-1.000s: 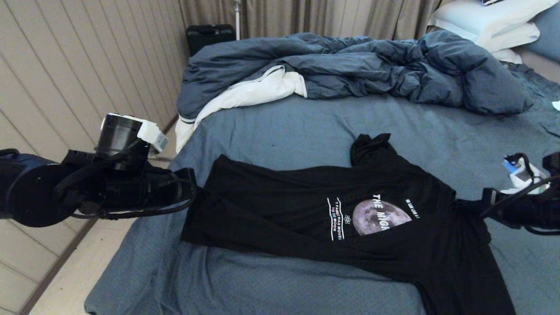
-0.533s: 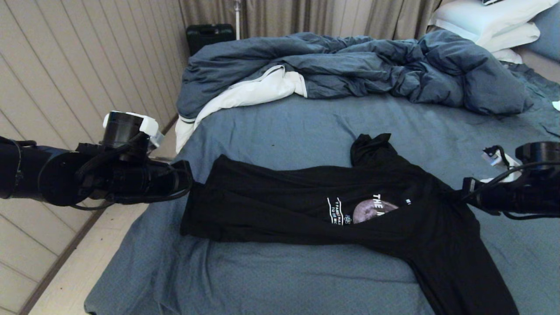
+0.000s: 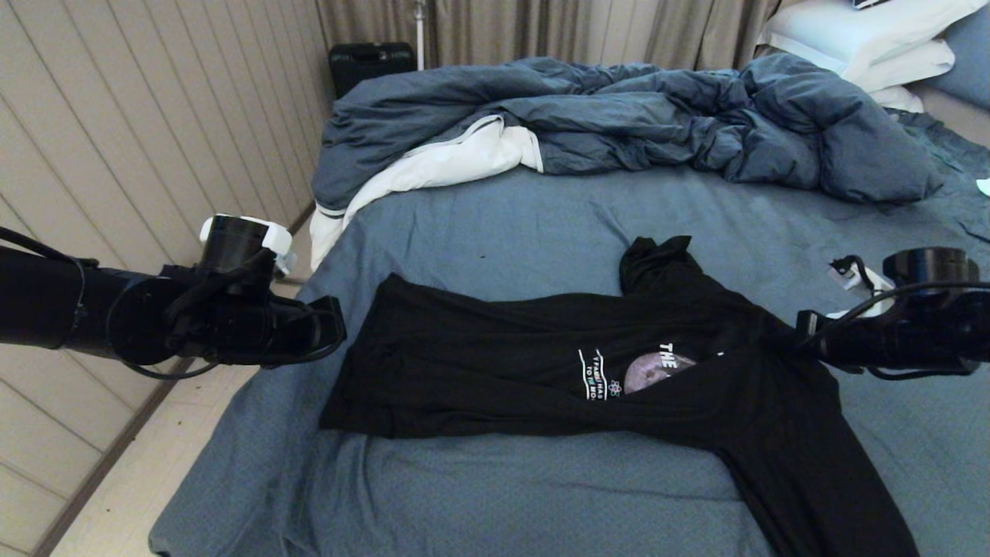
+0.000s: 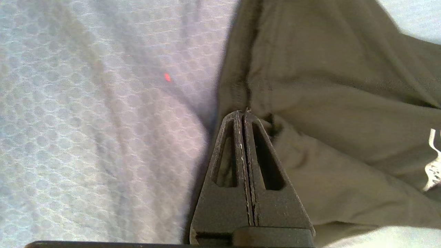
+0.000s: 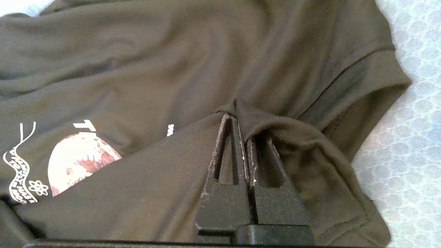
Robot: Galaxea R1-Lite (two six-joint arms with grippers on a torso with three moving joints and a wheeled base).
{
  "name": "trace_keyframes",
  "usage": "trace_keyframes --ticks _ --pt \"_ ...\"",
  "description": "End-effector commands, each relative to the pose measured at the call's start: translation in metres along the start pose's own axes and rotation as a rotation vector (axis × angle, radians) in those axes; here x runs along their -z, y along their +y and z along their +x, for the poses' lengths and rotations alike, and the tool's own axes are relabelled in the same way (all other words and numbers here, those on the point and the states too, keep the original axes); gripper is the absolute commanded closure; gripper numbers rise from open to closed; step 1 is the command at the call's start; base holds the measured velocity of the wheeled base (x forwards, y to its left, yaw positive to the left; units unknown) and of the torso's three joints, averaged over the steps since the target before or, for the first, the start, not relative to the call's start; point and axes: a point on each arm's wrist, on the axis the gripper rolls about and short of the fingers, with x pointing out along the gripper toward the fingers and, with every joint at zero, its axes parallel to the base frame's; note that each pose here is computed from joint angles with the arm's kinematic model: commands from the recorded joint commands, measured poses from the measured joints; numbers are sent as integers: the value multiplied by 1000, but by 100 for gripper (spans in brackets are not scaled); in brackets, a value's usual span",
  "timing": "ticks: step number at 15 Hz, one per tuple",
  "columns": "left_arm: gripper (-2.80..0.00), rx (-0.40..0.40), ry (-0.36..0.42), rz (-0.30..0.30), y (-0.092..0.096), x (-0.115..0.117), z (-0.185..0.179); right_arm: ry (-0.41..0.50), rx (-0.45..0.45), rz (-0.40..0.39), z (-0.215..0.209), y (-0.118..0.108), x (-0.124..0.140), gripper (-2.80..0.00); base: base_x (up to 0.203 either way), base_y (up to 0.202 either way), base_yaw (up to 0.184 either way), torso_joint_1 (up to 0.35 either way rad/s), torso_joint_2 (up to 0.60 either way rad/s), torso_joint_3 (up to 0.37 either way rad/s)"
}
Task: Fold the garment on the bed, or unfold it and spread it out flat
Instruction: Fold the black T-shirt
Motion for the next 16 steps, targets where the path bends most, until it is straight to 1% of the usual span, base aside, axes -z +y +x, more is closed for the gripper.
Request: trace_keyframes --ticks 1,2,7,10,11,12,13,14,16 --pt "0 -9 11 -5 3 1 4 21 1 6 4 2 2 -280 0 0 0 0 0 0" --pt "-280 -7 9 -4 2 1 4 23 31 4 4 3 2 -280 0 0 0 0 0 0" --pt "-280 13 -16 2 -2 -4 -5 1 38 -10 -4 7 -3 -280 0 0 0 0 0 0" --pt "-280 33 -54 5 -6 -10 -20 -34 39 -24 -18 14 -8 -280 0 0 0 0 0 0" --pt "-280 47 -81 7 -9 -14 -30 -61 40 -37 -30 20 -12 -280 0 0 0 0 0 0" --pt "-280 46 -87 7 -9 -15 -35 -71 43 -40 -37 23 -14 -280 0 0 0 0 0 0" --pt "-280 38 -88 6 -6 -16 -38 -80 55 -36 -47 22 -15 -280 0 0 0 0 0 0" --pt "-280 27 -85 6 -3 -17 -38 -87 75 -25 -54 17 -15 -280 0 0 0 0 0 0" --pt "-280 18 -78 2 0 -16 -37 -80 96 -5 -55 7 -13 -280 0 0 0 0 0 0"
